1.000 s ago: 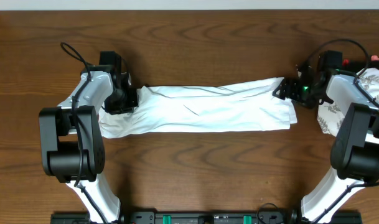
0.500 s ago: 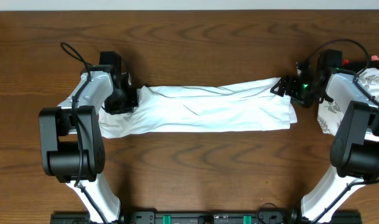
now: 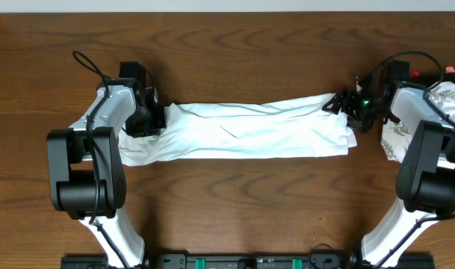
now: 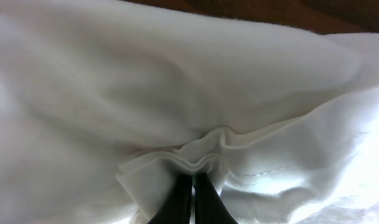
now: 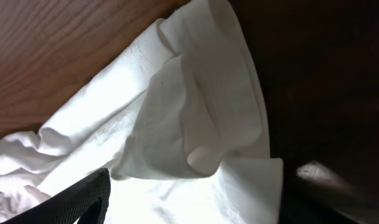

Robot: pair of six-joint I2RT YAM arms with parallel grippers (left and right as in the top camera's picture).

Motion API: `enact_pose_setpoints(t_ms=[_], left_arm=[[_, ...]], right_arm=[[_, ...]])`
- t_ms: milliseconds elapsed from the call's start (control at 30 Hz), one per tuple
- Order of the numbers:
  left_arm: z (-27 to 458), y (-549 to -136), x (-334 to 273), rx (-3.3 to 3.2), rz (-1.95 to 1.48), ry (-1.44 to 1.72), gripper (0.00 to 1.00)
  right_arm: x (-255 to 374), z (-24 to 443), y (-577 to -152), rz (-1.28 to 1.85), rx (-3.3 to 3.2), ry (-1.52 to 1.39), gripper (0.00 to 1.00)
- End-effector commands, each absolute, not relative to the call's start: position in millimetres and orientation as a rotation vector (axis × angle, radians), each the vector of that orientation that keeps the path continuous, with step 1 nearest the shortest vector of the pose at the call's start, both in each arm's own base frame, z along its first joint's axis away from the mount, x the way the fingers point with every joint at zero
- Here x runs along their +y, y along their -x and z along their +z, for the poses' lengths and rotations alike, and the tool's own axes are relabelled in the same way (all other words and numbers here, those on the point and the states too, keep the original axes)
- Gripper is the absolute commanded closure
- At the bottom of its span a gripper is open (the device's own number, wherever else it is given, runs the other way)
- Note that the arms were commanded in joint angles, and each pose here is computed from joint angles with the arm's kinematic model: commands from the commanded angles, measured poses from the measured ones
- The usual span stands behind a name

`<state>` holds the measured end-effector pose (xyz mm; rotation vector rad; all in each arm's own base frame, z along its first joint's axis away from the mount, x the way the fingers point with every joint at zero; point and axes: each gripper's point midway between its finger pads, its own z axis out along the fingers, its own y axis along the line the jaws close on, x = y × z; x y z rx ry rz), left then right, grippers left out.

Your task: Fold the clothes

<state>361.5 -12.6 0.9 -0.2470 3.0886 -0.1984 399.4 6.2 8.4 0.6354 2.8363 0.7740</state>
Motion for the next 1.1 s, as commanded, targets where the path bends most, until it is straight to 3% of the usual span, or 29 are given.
enact_pose_setpoints(t_ms=[0,200,300,833,1067], left_arm=[[-16,-350,-7,3.145,-0.148,0.233,0.94],[-16,-350,-7,3.146,-0.149,0.233,0.94],[-16,-350,-7,3.146,-0.149,0.233,0.94],[-16,-350,-7,3.146,-0.15,0.234,0.94],[-15,-350,-14,3.144,-0.214,0.234,0.94]], right_arm=[[8,-53,-350,0.675,3.037,-0.843,0.22],[9,-53,-350,0.668,3.039,-0.853,0.23],[10,-53,-350,0.667,3.04,-0.854,0.29],[11,-53,-353,0.666,3.032,-0.838,0.98],[1,-33,-366,0.596,2.972,-0.768,0.99]])
